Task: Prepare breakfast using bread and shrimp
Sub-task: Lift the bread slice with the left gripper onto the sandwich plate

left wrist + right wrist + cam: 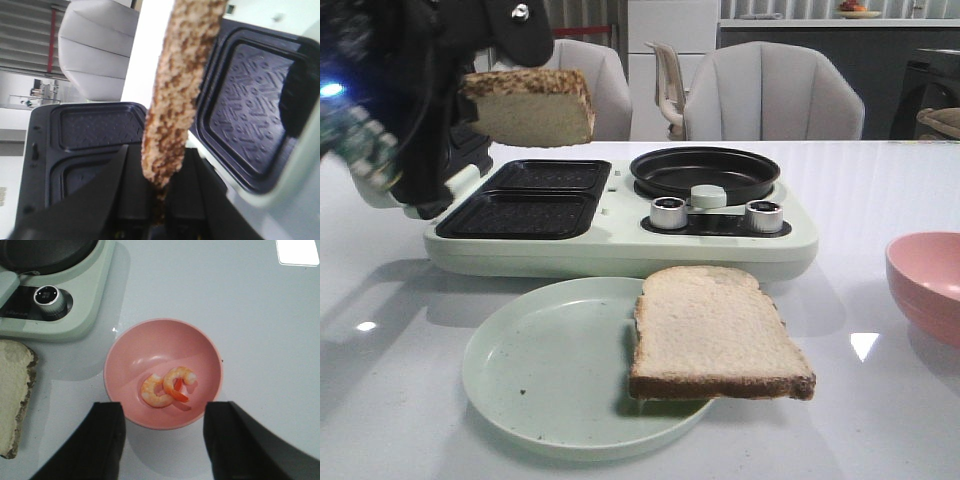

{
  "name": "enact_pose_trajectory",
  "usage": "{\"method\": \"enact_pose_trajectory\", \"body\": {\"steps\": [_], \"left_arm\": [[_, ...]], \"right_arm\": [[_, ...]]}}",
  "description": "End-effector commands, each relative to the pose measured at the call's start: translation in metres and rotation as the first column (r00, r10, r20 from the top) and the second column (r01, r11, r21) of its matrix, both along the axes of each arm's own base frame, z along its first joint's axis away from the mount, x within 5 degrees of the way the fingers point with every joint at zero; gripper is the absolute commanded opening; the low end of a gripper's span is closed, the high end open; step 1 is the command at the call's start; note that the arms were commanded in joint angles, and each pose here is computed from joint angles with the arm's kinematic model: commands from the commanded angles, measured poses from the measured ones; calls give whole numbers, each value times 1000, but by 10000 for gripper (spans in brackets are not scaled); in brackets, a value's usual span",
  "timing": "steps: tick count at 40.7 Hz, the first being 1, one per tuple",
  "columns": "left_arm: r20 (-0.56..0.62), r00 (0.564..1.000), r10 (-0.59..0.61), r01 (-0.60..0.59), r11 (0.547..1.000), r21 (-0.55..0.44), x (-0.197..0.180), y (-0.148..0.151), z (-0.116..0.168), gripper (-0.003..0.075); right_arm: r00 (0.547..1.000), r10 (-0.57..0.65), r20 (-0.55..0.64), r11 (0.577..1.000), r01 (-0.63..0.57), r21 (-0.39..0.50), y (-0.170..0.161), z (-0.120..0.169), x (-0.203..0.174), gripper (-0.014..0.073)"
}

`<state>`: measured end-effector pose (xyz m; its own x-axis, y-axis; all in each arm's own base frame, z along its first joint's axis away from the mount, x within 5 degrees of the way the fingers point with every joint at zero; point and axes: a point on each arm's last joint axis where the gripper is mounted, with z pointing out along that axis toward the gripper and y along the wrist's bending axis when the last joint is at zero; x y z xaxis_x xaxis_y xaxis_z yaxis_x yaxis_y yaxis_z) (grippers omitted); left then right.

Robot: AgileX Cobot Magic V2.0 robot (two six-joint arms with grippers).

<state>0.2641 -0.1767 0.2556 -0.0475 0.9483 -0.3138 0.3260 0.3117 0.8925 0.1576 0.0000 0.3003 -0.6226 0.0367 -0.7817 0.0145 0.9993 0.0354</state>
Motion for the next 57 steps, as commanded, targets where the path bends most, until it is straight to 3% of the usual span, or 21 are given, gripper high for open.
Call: {"method": "enact_pose_trajectory", "body": {"steps": [1, 7, 17, 25, 34, 44, 52, 57], "left_arm": [[93, 996, -7, 6, 1000, 18, 29, 2, 28, 102], [95, 995, -10, 3, 998, 66, 74, 6, 35, 102], [125, 992, 24, -27, 999, 22, 135, 5, 38, 102], [103, 995, 11, -16, 999, 47, 169, 3, 20, 102], [27, 999, -35, 33, 996, 81, 175, 1, -8, 179], [-2, 1000, -6, 7, 994, 108, 176, 4, -26, 452], [-48, 999, 3, 4, 991, 134, 162, 11, -37, 468], [-50, 999, -3, 10, 991, 134, 149, 17, -29, 468]], "right_arm": [[995, -3, 98, 1000, 4, -10, -1, 14, 4, 474], [995, -3, 98, 1000, 4, -10, -1, 14, 4, 474], [995, -3, 98, 1000, 4, -10, -1, 14, 4, 474], [995, -3, 98, 1000, 4, -10, -1, 14, 4, 474], [995, -3, 98, 1000, 4, -10, -1, 14, 4, 474], [995, -3, 98, 1000, 4, -10, -1, 14, 4, 474], [995, -3, 98, 1000, 4, -10, -1, 14, 4, 474], [995, -3, 98, 1000, 4, -10, -1, 14, 4, 474]]}}
